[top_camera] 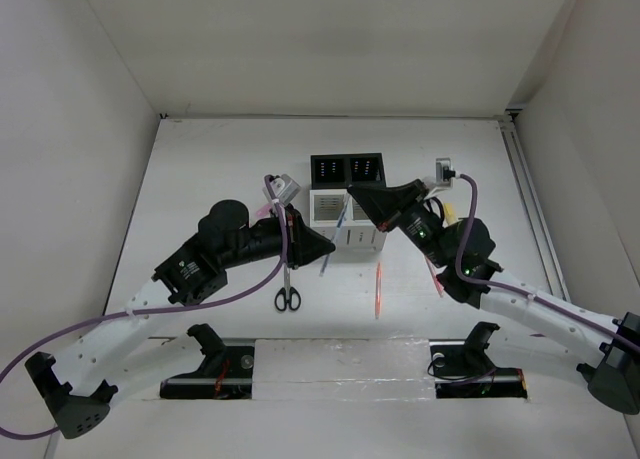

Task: Sort the stationery into containers
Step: Close the pen cap on the pen.

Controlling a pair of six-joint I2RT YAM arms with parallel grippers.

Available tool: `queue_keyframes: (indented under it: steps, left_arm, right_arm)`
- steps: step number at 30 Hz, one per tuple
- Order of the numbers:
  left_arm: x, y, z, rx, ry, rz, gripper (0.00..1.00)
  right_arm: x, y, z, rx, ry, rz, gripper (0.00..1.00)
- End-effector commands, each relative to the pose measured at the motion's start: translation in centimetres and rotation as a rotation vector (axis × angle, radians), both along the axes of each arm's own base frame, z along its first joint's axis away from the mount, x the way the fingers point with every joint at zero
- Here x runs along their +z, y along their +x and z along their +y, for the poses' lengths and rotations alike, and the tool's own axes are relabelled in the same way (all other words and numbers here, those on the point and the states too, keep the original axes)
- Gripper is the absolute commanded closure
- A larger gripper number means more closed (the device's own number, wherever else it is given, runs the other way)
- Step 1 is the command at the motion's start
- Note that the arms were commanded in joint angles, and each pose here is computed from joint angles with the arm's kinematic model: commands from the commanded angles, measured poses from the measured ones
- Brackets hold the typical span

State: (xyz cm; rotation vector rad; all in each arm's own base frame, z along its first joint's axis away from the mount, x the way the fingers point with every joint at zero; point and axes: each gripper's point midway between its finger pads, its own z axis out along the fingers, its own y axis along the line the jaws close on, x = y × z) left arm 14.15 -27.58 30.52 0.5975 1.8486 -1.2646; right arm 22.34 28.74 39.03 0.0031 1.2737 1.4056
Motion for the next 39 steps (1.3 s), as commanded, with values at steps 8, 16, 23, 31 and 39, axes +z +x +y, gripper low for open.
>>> queue_keyframes:
  steps: [8,16,23,31,39]
  left_arm:
    - [2.4,0.4,0.2,0.021,-0.056,-0.066,1.0]
    - [2.4,0.5,0.2,0.03,-0.055,-0.067,1.0]
    - [2.6,0.5,0.1,0.031,-0.065,-0.065,1.0]
    - [3.0,0.3,0.0,0.01,-0.081,-0.075,1.0]
    - [3.7,1.1,0.2,0.059,-0.091,-0.093,1.0]
  right_arm:
    - [1.6,-1.0,-0.6,0.006,0.045,-0.055,1.0]
    - [1.7,-1.1,-0.7,0.006,0.045,-0.055,1.0]
    - [0.7,-0.9,0.1,0.031,0.029,-0.03,1.0]
    - [0.3,-0.6,0.5,0.031,0.021,-0.023,1.0]
    - [0.4,-1.1,1.0,0.076,0.035,-0.022,1.0]
